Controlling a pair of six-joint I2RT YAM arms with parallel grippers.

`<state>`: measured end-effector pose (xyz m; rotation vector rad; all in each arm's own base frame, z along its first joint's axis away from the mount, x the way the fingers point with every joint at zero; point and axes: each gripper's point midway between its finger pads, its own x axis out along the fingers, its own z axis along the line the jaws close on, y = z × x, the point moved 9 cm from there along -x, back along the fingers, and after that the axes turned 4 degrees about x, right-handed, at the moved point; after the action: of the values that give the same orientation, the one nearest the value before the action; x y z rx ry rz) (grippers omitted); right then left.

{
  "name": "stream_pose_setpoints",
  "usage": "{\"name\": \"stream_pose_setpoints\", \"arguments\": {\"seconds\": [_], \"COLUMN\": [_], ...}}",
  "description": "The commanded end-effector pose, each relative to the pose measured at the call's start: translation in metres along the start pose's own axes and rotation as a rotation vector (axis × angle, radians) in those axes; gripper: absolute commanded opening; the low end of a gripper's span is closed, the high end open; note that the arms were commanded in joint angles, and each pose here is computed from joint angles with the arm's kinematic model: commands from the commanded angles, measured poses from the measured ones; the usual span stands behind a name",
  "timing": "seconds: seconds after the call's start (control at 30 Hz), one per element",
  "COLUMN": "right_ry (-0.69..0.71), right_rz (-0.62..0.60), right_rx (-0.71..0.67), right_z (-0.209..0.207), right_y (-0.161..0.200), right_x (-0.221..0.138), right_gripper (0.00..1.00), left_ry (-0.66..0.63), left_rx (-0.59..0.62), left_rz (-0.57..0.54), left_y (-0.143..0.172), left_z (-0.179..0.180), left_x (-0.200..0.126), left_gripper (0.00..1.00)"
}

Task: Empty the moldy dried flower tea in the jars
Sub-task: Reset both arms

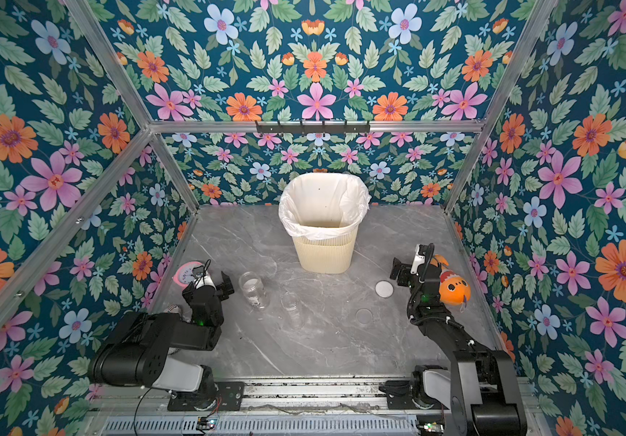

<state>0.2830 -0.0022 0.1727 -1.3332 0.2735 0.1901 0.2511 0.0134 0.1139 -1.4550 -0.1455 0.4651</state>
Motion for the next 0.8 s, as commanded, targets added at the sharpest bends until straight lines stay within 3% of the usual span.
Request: {"name": "stream_pose_setpoints", "arguments": {"seconds": [0.0, 0.17, 0.4, 0.53, 0.63, 0.77], "right_ry": [-0.015, 0.022, 0.02, -0.013, 0.026, 0.059], "right_rz": [-0.12, -0.021, -0.07, -0.202, -0.092, -0.034], "right_rx": [-0.039, -0.028, -0.093, -0.109, -0.08, -0.069], "right_z": [0.003, 0.004, 0.002, 0.0, 0.0, -0.007], "right_y": [-0.015, -0.021, -0.006, -0.011, -0.01, 0.009], "right_x": [0.002, -0.011, -0.005, -0.007, -0.01, -0.018], "right_gripper": [0.99, 0.99, 0.99, 0.99, 0.99, 0.99], "left_ry": [0.077, 0.112, 0.096, 0.103, 0.103, 0.13], "left_rx": [-0.045, -0.024, 0.012, 0.001, 0.001, 0.007], "left_rz": [-0.172, -0.176, -0.079, -0.037, -0.036, -0.044], "left_y": [-0.028, -0.022, -0.024, -0.023, -0.023, -0.023], "left_z": [-0.004, -0.011, -0.022, -0.02, -0.02, -0.021], "left_x": [-0.004, 0.002, 0.026, 0.035, 0.035, 0.034], "left_gripper": [1.0, 1.0, 1.0, 1.0, 1.0, 1.0]}}
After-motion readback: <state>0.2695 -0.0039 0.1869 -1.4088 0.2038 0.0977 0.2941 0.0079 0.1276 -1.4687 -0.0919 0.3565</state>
